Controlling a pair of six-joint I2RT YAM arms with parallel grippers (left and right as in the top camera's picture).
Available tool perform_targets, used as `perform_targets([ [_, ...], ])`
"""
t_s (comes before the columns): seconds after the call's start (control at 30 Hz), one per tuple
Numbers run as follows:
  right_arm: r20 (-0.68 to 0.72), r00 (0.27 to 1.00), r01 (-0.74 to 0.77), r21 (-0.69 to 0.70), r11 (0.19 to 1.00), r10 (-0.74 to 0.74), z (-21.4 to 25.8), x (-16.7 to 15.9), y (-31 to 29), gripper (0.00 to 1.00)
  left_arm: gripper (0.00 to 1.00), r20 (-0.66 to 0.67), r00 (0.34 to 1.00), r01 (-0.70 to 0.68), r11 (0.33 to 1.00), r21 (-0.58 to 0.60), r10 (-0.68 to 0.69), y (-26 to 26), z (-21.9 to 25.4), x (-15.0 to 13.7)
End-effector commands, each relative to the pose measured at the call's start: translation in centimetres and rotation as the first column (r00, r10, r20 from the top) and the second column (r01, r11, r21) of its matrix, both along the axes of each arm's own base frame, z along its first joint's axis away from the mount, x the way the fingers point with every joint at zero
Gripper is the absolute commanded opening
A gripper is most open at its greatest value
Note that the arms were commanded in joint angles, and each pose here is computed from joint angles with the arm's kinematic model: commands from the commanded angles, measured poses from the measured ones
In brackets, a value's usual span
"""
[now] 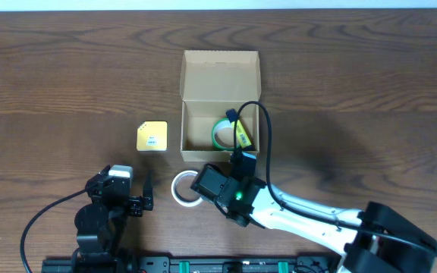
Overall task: Pack container
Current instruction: 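Move the right gripper to the correction tape dispenser and grasp it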
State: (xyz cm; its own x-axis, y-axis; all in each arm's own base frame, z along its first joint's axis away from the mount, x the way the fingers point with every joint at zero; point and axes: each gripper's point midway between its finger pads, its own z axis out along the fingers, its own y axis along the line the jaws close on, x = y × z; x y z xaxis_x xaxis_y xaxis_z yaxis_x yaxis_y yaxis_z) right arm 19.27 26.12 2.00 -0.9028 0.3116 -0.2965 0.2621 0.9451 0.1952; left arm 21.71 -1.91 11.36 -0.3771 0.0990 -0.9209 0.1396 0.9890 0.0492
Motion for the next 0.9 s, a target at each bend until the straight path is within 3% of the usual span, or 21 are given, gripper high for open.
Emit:
perform_targets([
  [0.0, -0.023, 0.999, -0.024, -0.039, 0.999, 0.023, -1.2, -0.1, -0.5, 0.92, 0.95, -0.018, 1.000, 0.013, 1.000, 0.008, -0.013, -0.1, -0.8, -0.1],
  [0.4, -0.085, 0.996, -0.035, -0.070, 0.997, 0.029, -3.1, -1.0, -0.7, 0.90, 0.95, -0.018, 1.000, 0.013, 1.000, 0.008, -0.013, -0.1, -0.8, -0.1],
  [0.87, -0.159, 0.983, -0.111, -0.086, 0.990, 0.097, -3.6, -2.4, -1.1, 0.75, 0.95, -0.018, 1.000, 0.013, 1.000, 0.008, -0.013, -0.1, -0.8, -0.1],
])
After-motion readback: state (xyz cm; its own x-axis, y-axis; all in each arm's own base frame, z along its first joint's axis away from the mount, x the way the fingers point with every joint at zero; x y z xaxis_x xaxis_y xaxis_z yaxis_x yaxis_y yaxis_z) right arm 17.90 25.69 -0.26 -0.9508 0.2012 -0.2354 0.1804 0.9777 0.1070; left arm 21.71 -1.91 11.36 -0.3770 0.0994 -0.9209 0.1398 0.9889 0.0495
